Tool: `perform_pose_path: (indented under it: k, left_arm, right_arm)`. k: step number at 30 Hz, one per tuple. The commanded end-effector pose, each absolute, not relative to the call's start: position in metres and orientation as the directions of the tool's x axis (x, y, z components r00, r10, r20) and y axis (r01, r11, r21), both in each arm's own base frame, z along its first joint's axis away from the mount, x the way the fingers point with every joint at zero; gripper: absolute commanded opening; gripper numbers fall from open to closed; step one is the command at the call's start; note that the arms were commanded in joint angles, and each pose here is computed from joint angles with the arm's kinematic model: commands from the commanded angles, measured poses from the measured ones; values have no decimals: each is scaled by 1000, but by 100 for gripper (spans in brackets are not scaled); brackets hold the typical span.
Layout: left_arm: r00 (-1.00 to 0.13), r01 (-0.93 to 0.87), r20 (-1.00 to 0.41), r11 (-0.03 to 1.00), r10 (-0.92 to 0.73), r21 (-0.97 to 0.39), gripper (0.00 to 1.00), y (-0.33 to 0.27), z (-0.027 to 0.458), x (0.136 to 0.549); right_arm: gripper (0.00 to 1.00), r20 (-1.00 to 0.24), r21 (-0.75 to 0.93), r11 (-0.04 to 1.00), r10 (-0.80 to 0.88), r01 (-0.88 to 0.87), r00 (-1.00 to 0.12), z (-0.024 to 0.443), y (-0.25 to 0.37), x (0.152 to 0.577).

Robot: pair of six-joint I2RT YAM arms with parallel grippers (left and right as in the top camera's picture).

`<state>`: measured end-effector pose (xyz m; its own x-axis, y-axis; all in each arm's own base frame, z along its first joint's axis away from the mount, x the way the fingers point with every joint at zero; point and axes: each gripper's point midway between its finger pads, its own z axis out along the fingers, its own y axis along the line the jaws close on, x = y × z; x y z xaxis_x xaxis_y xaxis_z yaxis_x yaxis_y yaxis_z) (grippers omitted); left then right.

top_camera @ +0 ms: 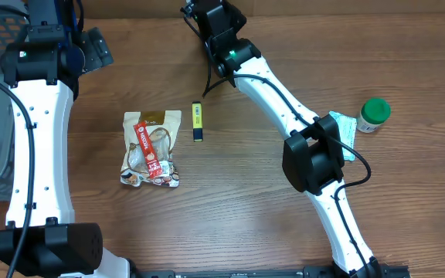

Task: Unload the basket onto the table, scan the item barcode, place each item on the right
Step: 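Carry the orange packet up to the white scanner window, then move the packet right and release it beside the green jar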

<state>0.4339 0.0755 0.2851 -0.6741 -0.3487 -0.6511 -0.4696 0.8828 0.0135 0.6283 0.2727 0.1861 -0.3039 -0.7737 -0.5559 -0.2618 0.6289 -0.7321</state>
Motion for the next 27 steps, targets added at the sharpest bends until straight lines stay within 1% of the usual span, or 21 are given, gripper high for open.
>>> perform_pose_path:
  k: [1,4,7,15,17,25,27]
  left_arm:
    - [-665,-485,-655,874,-359,13,100,77,285,436]
    - [-665,-485,-655,874,-359,13,100,77,285,436]
    - [-665,-485,-655,874,-359,13,100,77,285,436]
    - [-665,-485,-655,874,-359,14,100,77,285,436]
    - [-665,-485,-655,874,-359,13,100,77,285,436]
    - [-665,-485,-655,874,-359,13,100,77,285,436]
    - [-665,-485,-655,874,-359,13,100,77,285,436]
  right_arm:
    - [4,-494,-793,555,-827,-252,-270,192,274,633]
    - [4,-512,-788,566,-820,-240,-255,196,276,635]
    - [4,-513,-782,565,-824,-263,-242,190,281,635]
    - [4,-454,-791,530,-843,-305,-287,141,279,638]
    - [4,-448,-791,526,-846,-311,-290,137,279,638]
    - [4,-449,-796,530,-842,-293,-300,139,276,638]
    - [4,-488,-775,568,-816,-277,-310,141,278,638]
